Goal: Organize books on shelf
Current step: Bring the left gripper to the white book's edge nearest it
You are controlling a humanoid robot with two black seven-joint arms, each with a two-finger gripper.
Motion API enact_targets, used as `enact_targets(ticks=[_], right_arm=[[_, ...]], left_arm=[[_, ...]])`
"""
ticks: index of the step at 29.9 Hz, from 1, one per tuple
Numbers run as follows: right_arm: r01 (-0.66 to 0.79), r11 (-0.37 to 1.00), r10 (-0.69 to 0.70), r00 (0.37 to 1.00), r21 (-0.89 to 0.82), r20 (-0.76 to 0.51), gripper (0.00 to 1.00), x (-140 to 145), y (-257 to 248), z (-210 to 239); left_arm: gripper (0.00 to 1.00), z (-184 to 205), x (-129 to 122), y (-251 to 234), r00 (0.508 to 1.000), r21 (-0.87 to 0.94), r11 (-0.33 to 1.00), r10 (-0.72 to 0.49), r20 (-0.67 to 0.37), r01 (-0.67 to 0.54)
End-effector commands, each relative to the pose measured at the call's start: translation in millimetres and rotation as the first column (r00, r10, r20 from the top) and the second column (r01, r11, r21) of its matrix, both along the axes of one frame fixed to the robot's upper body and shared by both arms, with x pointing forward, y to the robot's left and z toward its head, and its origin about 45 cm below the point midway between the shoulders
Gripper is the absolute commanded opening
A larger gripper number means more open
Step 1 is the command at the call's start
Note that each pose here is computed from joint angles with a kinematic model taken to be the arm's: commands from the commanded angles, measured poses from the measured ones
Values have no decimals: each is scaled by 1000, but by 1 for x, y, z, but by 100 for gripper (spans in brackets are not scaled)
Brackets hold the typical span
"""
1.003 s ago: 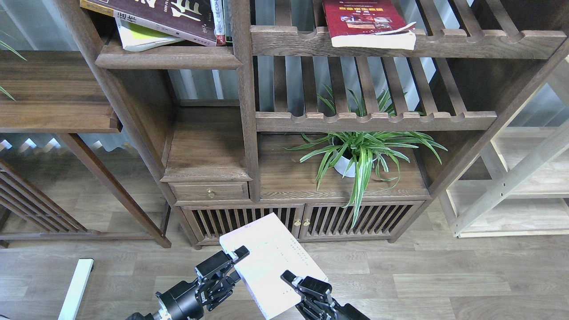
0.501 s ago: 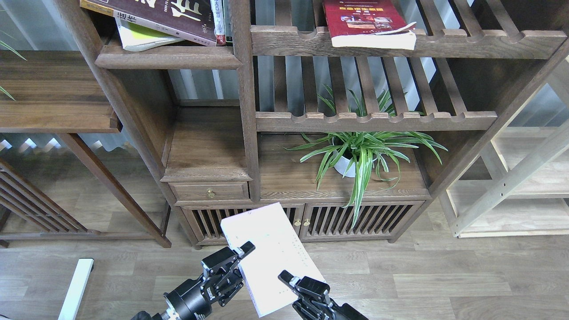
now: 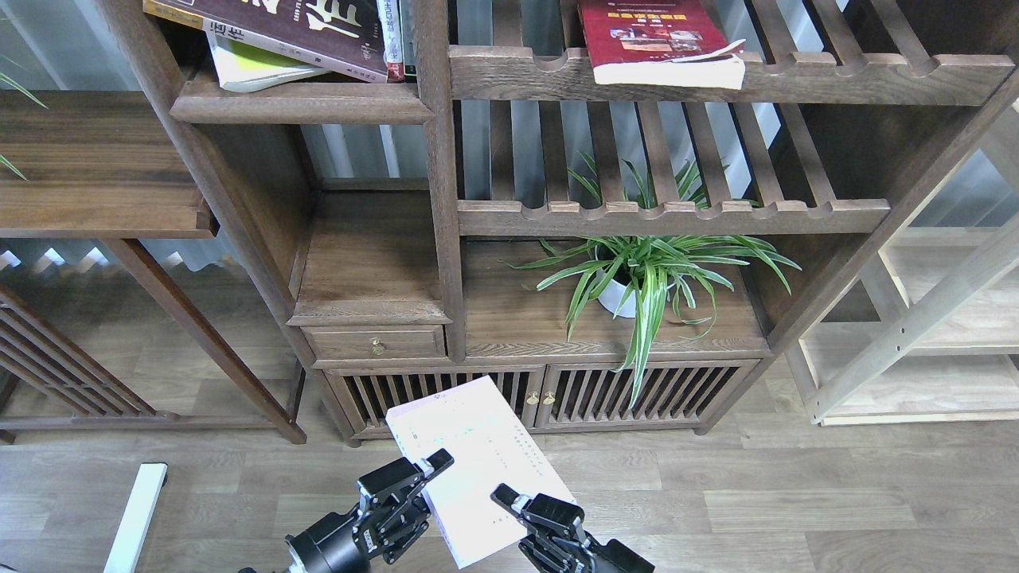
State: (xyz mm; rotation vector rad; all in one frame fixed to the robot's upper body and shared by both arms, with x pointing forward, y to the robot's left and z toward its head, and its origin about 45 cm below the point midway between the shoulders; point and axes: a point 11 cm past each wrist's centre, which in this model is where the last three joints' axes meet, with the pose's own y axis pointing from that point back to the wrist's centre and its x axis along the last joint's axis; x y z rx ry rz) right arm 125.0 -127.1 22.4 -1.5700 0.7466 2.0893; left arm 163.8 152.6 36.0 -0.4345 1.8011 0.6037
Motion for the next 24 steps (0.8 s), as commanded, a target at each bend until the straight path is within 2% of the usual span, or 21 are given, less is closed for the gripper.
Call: enact_targets(ticks=[1, 5, 15, 24], right_arm=[[-9, 1000, 9, 1000, 3, 9, 25, 3, 2, 2], [-65, 998, 65, 998, 7, -7, 25, -10, 7, 0], [-88, 996, 88, 996, 16, -13, 25, -16, 14, 0], [-91, 996, 91, 996, 20, -6, 26, -13, 16, 1]], left_arm=[[53, -1, -2, 3, 1000, 8, 1000, -8, -5, 8], [54, 0, -1, 12, 1000, 27, 1000, -15, 1, 15], [54, 1, -7, 27, 999, 37, 998, -44, -28, 45], [42, 1, -8, 29, 998, 48, 997, -61, -31, 62]])
